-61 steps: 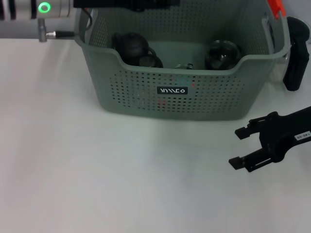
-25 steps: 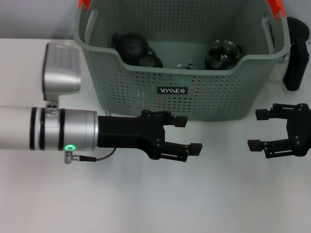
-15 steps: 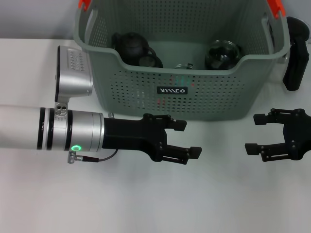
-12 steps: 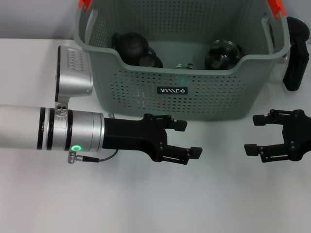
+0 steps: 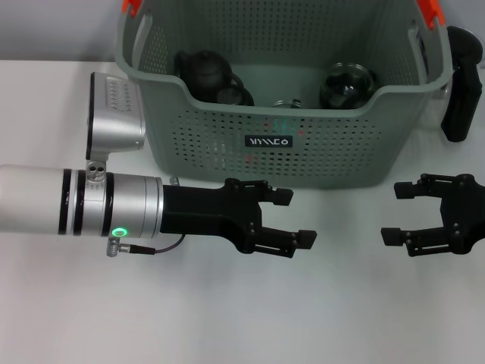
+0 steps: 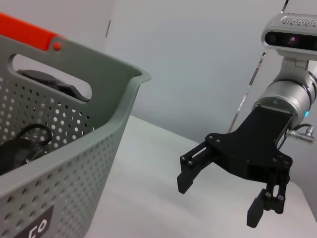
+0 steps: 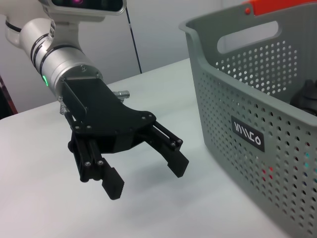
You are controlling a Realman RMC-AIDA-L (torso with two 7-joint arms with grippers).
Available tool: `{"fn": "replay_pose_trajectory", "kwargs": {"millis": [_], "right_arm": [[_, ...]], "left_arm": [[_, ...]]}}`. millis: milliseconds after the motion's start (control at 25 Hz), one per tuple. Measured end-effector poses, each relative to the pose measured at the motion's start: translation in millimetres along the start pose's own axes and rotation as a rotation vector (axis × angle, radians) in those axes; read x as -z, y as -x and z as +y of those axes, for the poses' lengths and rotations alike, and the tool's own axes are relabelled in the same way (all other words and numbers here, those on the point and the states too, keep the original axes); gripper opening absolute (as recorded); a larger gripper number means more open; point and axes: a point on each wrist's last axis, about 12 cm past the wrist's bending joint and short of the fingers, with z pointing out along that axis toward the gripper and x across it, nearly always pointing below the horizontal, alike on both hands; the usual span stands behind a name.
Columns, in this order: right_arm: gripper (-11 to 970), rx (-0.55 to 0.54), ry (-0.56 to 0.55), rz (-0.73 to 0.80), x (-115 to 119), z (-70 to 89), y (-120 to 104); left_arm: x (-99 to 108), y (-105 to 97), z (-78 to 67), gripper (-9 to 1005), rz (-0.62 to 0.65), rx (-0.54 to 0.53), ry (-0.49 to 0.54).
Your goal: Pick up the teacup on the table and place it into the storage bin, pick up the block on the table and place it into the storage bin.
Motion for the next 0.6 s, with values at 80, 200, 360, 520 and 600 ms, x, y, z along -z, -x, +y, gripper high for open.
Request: {"fn": "replay_pose_trajectory", "kwargs": {"millis": [80,200,360,520,600], "right_arm": [[931,0.000,0.001,0.000,-0.1,0.1,0.0],[931,0.000,0.005,0.001,-0.2,0.6,0.1],[931,0.000,0.004,0.001,-0.1,0.6,-0.3],[931,-0.002,0.004,0.001,0.1,0.5,-0.3],[931,-0.002,0.005,-0.001,0.1,0.4,0.3]], "left_arm": [[0.1,0.2,0.1,877,-0.002,0.001,0.001],[0.3,0.7,0.4,877,-0.005,0.001,0.002],[0.0,1.2,0.4,877,-0.005,0.001,0.001],[-0.1,1.7,0.5,877,-0.004,-0.002,0.001],[0.2,2.1,0.8,877,-0.005,-0.003,0.002]]}}
